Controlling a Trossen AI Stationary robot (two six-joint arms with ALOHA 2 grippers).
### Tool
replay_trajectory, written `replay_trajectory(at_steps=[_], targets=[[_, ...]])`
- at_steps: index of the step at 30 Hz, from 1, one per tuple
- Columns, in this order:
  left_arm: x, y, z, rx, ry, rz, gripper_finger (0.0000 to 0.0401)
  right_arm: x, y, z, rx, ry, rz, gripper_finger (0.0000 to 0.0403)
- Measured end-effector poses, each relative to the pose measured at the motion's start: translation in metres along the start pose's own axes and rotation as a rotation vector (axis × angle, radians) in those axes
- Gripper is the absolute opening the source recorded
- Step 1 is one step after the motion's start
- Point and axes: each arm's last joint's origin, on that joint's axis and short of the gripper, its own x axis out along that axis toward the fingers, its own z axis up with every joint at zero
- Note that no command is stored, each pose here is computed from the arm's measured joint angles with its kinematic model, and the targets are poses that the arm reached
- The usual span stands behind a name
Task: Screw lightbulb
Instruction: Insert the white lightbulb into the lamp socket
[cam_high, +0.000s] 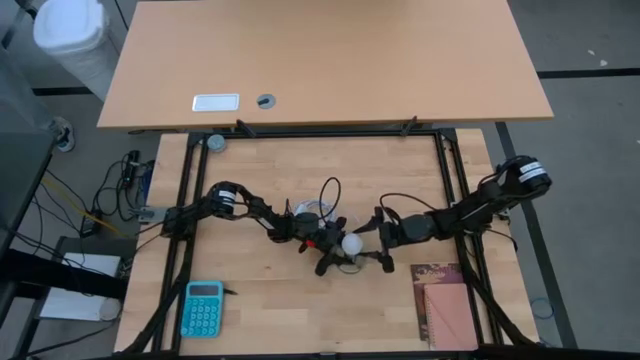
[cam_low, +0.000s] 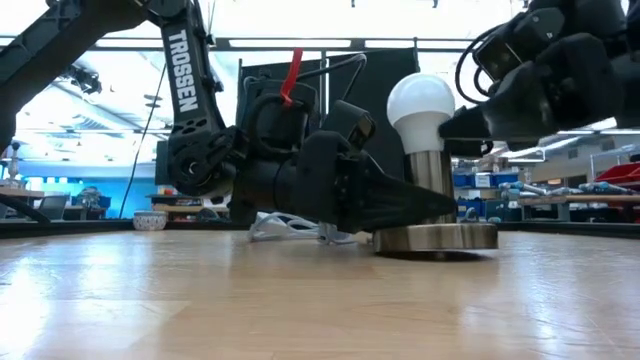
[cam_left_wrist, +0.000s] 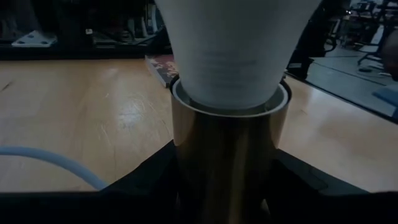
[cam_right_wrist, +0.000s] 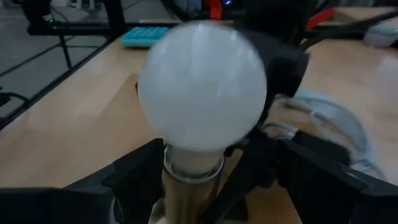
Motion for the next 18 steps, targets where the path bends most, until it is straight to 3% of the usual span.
replay_trajectory(at_steps=[4,18], targets=[[0.000,0.000,0.001,0.011,-0.012,-0.001,0.0198,0.006,-0.001,-0.008,0.015,0.017,0.034,0.0306],[0.000,0.000,0.001,0.009,-0.015,0.000,0.0198,0.019,-0.004,-0.016,0.043,-0.129,0.074,0.0306]])
